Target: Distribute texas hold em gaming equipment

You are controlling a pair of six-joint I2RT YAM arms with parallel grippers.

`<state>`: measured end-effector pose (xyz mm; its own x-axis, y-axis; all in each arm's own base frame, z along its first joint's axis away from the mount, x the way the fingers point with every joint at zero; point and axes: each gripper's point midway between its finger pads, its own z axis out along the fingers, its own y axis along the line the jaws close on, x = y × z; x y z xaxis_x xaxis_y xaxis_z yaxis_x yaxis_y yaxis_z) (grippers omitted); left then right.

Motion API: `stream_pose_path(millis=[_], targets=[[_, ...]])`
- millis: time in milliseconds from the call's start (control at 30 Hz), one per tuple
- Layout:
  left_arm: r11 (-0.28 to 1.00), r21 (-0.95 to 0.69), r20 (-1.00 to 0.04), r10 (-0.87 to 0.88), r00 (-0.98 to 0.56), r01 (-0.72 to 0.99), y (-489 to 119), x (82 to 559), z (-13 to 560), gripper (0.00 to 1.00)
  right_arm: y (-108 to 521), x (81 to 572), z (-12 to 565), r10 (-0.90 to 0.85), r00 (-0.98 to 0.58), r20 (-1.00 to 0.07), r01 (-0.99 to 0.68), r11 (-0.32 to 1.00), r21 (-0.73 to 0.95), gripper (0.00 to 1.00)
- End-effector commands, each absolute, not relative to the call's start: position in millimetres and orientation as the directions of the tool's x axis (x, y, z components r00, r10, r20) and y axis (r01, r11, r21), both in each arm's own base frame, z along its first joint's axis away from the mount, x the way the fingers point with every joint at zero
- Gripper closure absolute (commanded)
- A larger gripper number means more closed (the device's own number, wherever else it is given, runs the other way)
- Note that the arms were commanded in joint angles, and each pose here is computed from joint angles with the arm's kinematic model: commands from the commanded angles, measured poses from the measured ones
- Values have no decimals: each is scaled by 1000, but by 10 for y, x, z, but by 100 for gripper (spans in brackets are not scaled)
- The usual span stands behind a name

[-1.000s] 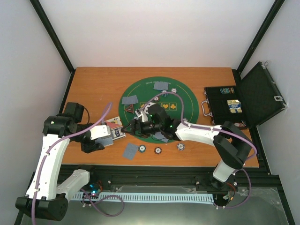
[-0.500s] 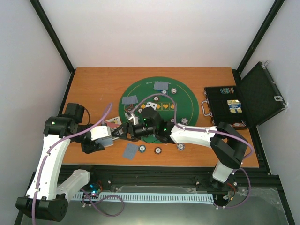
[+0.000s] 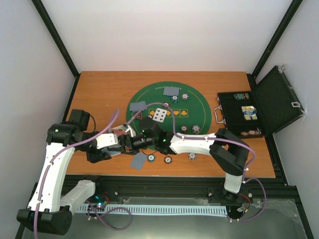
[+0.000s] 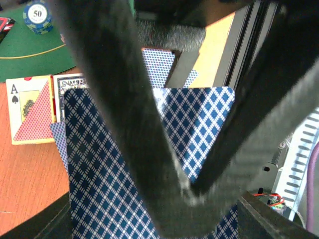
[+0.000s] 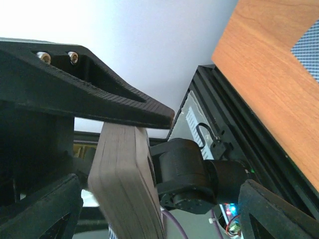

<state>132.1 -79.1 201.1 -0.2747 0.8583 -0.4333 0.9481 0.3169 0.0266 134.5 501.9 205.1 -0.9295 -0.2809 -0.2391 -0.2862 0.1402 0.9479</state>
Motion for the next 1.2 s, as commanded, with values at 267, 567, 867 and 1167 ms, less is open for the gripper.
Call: stream_pose_path(millis=[267,567,867,1167], targets=[[321,36,-464,844,-269,946,-836,1332,2100,99,5280,1359,1831,-322,-927,-190,-242,128,962,17],[321,41,-472,841,-265,946,-847,1336,2142,99,4989,1572,1558,-265,-953,-149,-206,201,958,27],[318,46,-474,842,-259,947,-847,1332,2139,99,4828,1619,1652,-240,-953,-185,-240,223,945,37],[315,49,-468,845,-257,948,-837,1329,2114,99,4762,1676,1804,-223,-950,-219,-268,221,938,55]])
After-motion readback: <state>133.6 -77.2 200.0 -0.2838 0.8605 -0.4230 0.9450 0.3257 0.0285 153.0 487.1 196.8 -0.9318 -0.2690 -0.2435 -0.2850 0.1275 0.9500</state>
